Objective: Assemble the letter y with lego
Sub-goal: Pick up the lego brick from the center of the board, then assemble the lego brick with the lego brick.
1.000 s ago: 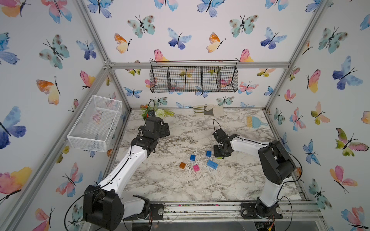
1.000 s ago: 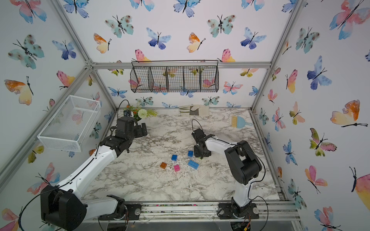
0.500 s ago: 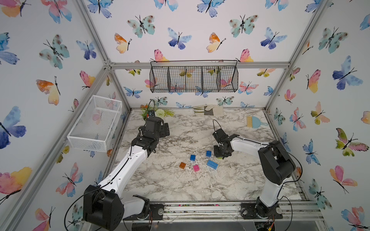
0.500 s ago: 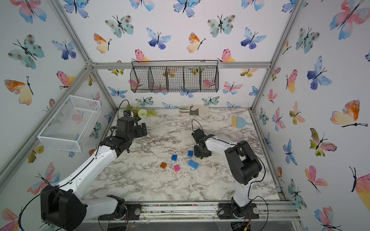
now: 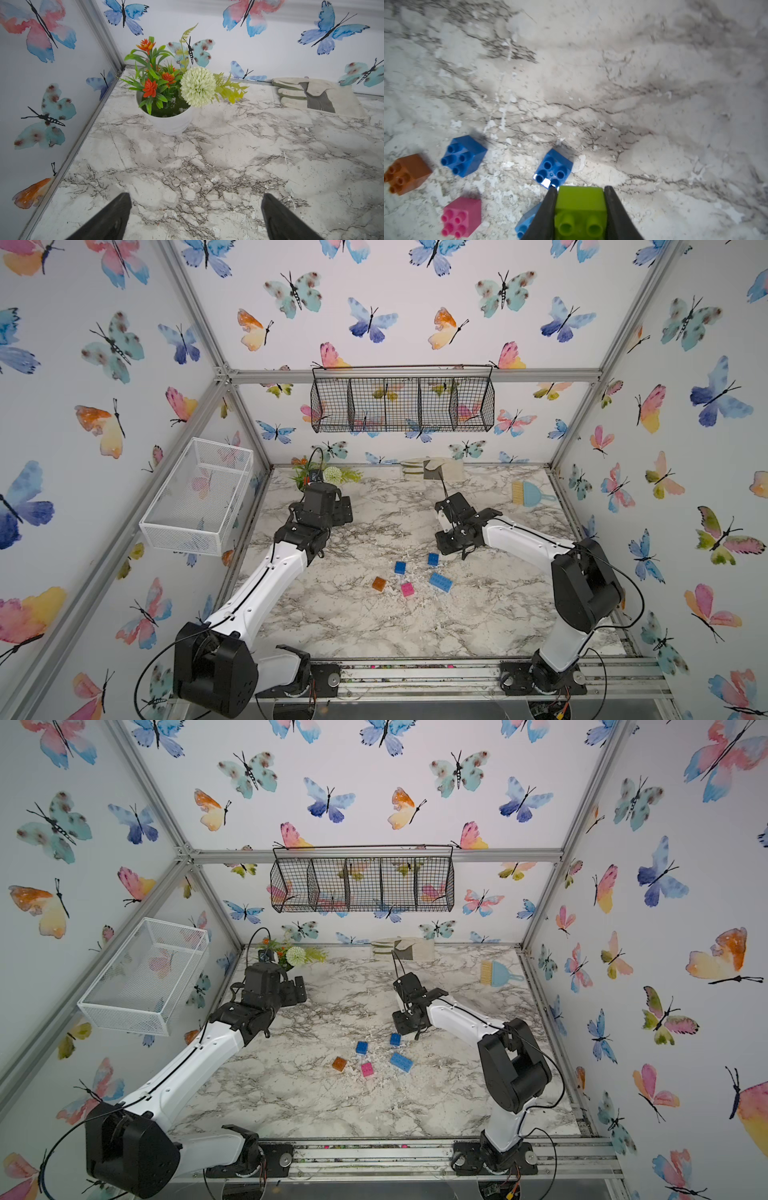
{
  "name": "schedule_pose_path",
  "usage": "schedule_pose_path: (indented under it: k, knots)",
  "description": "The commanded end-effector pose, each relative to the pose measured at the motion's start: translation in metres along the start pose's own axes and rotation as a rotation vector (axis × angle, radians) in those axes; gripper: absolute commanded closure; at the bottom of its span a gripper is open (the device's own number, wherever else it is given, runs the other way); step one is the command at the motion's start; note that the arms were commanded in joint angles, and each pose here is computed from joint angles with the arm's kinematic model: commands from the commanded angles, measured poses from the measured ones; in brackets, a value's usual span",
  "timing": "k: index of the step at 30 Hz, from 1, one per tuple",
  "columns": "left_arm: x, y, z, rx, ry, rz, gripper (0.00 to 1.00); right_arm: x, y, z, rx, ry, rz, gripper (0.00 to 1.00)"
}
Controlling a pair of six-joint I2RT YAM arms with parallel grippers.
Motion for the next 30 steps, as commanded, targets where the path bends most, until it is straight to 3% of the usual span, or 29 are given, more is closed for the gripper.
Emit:
schedule_pose_path:
  k: [1,5,7,12,30]
  knots:
    - [-0.003,0.000,0.003,0.031,-0.001,0.006,0.02,0.015,-0.001,0.002,0.049,0.096,-0.198,0.92]
    - [-0.004,0.000,0.005,0.047,0.008,0.010,0.02,0.031,-0.009,0.010,0.110,0.099,-0.352,0.94]
    - [-0.005,0.001,0.005,0.051,0.003,0.013,0.02,0.035,-0.012,0.010,0.110,0.113,-0.390,0.98]
    - [-0.004,0.001,0.003,0.045,0.004,0.014,0.01,0.046,-0.021,0.009,0.113,0.171,-0.475,0.99]
    - [-0.003,0.001,0.002,0.040,0.012,0.013,0.02,0.060,-0.058,0.024,0.154,0.190,-0.523,0.99]
Point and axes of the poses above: each gripper's point midway between its finger pads, its own z axis out along the fingers, its own x axis along the line the jaws close on, y = z × x, the point moved 9 cm from there along -z, back along the fingers, and after that the axes turned 3 degrees about -z, right-handed, at the moved point
